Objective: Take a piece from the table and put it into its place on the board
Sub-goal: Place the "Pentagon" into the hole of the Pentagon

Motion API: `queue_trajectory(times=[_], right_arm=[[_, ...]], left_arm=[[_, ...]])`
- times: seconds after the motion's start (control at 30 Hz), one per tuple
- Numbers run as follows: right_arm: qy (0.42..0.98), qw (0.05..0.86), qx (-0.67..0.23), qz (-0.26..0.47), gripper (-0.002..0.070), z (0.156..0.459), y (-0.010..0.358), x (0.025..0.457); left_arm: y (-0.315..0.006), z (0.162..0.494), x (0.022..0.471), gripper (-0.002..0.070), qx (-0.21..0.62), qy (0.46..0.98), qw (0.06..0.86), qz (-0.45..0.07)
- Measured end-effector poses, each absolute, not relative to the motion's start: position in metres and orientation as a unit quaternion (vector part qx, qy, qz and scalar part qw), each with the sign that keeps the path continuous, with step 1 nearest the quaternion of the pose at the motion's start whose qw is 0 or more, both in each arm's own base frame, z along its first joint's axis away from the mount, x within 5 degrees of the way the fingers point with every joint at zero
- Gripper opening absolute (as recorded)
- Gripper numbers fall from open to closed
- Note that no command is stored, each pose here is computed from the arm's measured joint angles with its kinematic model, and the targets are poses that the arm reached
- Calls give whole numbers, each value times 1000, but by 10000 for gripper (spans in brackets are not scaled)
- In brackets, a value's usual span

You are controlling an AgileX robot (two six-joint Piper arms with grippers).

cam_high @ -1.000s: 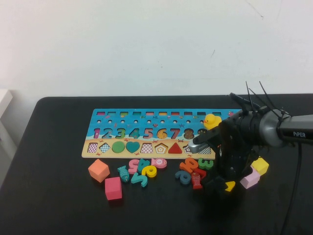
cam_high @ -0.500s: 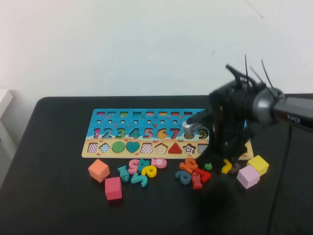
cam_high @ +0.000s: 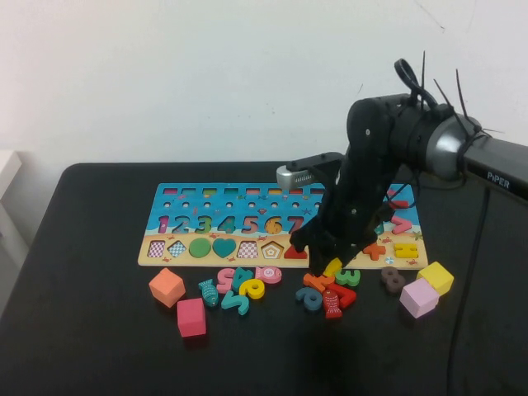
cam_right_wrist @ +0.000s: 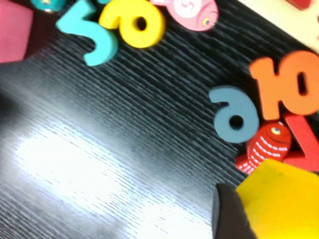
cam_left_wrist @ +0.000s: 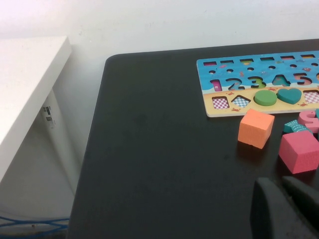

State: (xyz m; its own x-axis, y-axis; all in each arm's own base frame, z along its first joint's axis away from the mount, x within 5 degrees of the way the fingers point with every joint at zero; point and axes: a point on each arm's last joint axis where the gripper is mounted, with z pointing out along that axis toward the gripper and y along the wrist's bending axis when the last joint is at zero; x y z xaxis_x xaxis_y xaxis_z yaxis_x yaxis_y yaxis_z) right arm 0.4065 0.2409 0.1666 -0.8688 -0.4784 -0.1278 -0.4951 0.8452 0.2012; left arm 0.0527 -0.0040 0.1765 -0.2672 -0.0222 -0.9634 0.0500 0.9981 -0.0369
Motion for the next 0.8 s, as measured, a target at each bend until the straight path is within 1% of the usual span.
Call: queue_trajectory(times=[0.2, 0.33, 0.47, 0.53, 0.63, 0.8], right_arm=[[940, 72, -308, 123, 365, 174, 248, 411], [901, 115, -402, 119, 365, 183, 270, 405], [866, 147, -473, 77, 365, 183, 297, 393], [859, 158, -483, 59, 365, 181, 308, 389], [865, 159, -473, 51, 365, 173, 318, 393], [881, 137, -451, 39, 365, 161, 328, 407]], left_arm=[[-4, 176, 53, -1, 10, 795, 605, -29], [-4, 176, 53, -1, 9, 795, 605, -30], [-5, 177, 53, -1, 4, 795, 605, -39], [-5, 177, 53, -1, 3, 795, 605, -40], [-5, 177, 53, -1, 2, 795, 605, -40], [-5, 177, 53, -1, 2, 795, 605, -41]])
